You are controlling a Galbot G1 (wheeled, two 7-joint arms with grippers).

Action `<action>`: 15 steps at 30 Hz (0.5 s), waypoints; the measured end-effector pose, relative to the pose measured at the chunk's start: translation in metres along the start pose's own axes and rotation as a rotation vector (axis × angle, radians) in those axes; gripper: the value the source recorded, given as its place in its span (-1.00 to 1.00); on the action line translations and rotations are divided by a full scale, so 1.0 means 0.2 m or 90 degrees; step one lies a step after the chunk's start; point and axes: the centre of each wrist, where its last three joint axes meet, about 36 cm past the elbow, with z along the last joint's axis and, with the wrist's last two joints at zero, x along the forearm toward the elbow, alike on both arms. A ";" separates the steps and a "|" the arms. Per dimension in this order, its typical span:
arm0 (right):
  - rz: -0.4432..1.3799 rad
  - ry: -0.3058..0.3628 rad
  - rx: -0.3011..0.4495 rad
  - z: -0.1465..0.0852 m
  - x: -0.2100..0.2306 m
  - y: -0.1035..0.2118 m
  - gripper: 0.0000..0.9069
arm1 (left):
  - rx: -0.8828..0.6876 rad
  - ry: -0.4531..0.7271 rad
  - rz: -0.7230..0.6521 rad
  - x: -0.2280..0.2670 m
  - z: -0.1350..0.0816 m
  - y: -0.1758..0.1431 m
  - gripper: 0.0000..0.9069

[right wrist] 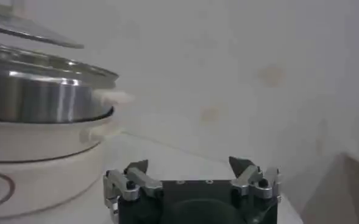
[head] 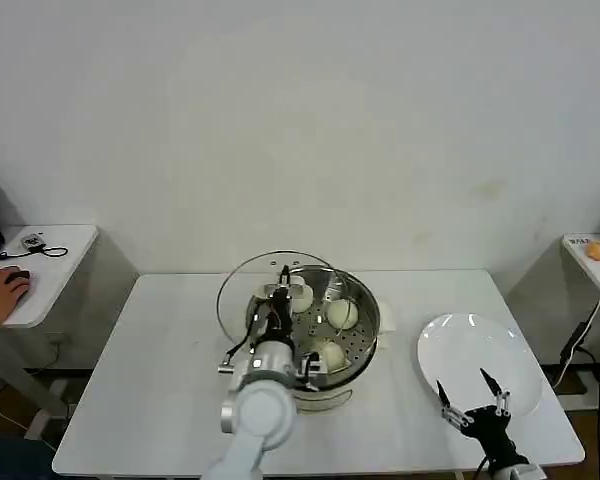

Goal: Take steamed baozi put them in steamer then cover it.

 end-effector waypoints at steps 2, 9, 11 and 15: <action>-0.001 0.002 0.000 0.01 0.00 0.00 1.00 | -0.001 -0.005 0.001 0.00 -0.02 -0.01 -1.00; -0.004 0.004 0.000 0.02 0.00 0.02 1.00 | -0.004 -0.026 0.006 0.02 -0.11 -0.03 -1.00; -0.004 0.006 0.001 0.02 0.00 0.02 1.00 | -0.005 -0.030 0.007 0.01 -0.12 -0.03 -1.00; -0.005 0.009 0.002 0.03 0.01 0.03 1.00 | -0.007 -0.037 0.008 0.01 -0.15 -0.04 -1.00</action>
